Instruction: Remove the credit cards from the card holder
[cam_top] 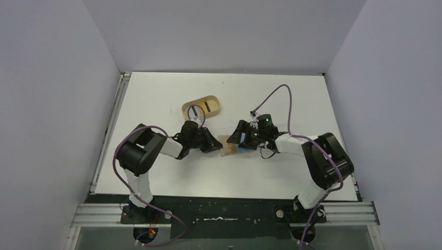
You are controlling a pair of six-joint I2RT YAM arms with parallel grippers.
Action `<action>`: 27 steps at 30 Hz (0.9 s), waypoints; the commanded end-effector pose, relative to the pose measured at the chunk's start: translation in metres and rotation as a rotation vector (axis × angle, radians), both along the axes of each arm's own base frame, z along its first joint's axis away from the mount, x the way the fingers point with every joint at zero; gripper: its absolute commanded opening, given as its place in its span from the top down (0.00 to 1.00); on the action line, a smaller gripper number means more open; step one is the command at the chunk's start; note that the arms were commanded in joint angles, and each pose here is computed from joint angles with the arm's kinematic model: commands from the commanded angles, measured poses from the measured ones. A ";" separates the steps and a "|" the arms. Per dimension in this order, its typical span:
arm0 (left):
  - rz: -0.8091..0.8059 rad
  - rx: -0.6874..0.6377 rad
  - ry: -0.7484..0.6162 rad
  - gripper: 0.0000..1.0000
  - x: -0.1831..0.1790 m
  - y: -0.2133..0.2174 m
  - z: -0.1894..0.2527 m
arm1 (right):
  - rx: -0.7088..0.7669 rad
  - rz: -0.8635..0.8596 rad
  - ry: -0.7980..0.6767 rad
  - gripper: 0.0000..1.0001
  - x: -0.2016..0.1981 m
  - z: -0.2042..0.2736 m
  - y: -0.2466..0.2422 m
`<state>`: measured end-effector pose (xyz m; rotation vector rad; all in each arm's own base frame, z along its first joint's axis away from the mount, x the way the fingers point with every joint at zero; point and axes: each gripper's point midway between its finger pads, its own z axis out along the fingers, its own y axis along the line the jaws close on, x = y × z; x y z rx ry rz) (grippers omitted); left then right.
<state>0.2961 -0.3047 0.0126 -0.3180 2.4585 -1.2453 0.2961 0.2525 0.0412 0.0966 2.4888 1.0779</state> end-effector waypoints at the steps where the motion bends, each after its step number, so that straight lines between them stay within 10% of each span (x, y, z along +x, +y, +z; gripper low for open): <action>1: 0.011 0.035 0.129 1.00 -0.022 0.016 -0.048 | -0.099 -0.008 -0.031 0.21 0.002 -0.004 -0.004; 27: 0.077 -0.026 0.196 1.00 -0.032 0.029 -0.075 | 0.261 0.025 0.002 0.21 -0.008 0.018 0.051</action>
